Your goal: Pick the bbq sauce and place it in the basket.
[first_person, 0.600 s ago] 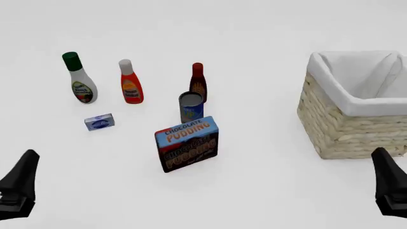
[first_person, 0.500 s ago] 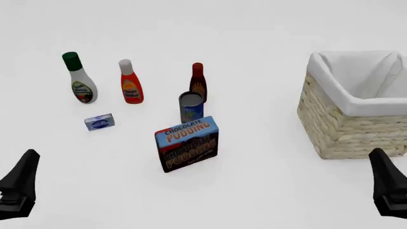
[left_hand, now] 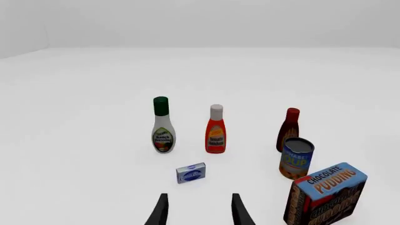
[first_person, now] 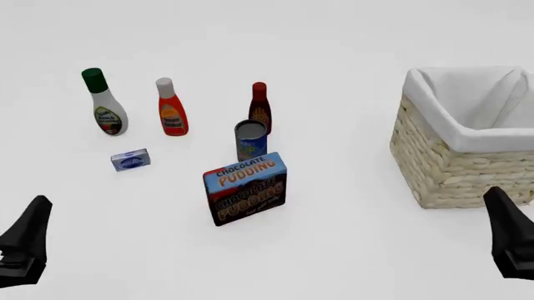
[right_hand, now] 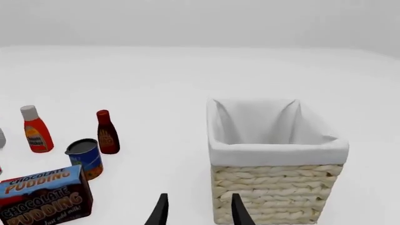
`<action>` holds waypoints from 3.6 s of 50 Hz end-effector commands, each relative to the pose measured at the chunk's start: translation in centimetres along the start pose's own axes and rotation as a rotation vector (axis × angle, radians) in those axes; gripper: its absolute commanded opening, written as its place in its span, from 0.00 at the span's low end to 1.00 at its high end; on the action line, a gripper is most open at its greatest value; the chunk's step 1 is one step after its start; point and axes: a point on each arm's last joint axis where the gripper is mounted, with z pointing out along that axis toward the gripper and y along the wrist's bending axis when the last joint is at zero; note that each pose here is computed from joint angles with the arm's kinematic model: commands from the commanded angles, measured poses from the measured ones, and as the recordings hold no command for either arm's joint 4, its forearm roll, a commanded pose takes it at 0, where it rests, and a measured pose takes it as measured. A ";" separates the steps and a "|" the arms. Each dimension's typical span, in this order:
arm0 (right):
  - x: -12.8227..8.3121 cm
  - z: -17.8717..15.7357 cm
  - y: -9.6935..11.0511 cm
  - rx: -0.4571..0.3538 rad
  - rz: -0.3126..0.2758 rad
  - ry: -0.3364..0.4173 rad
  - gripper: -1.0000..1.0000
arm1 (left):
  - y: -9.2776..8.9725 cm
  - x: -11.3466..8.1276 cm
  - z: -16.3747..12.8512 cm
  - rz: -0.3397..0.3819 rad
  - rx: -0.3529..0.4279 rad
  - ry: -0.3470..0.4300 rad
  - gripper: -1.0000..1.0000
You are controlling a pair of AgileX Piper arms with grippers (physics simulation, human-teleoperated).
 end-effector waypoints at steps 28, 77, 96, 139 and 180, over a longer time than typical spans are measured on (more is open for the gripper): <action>-14.3 4.7 1.2 -0.138 -0.052 -0.025 1.00 | 0.0 0.0 0.0 0.000 0.000 0.000 1.00; -18.3 25.8 10.5 -0.344 -0.044 0.201 1.00 | 0.0 0.0 0.0 0.000 0.000 0.000 1.00; -16.7 30.3 13.9 -0.389 -0.047 0.263 1.00 | 0.0 0.0 0.0 0.000 0.000 0.000 1.00; -7.9 41.3 19.4 -0.405 -0.083 0.429 1.00 | 0.0 0.0 0.0 0.000 0.000 0.000 1.00; -1.9 43.3 22.8 -0.440 -0.097 0.526 1.00 | 0.0 0.0 0.0 0.000 0.000 0.000 1.00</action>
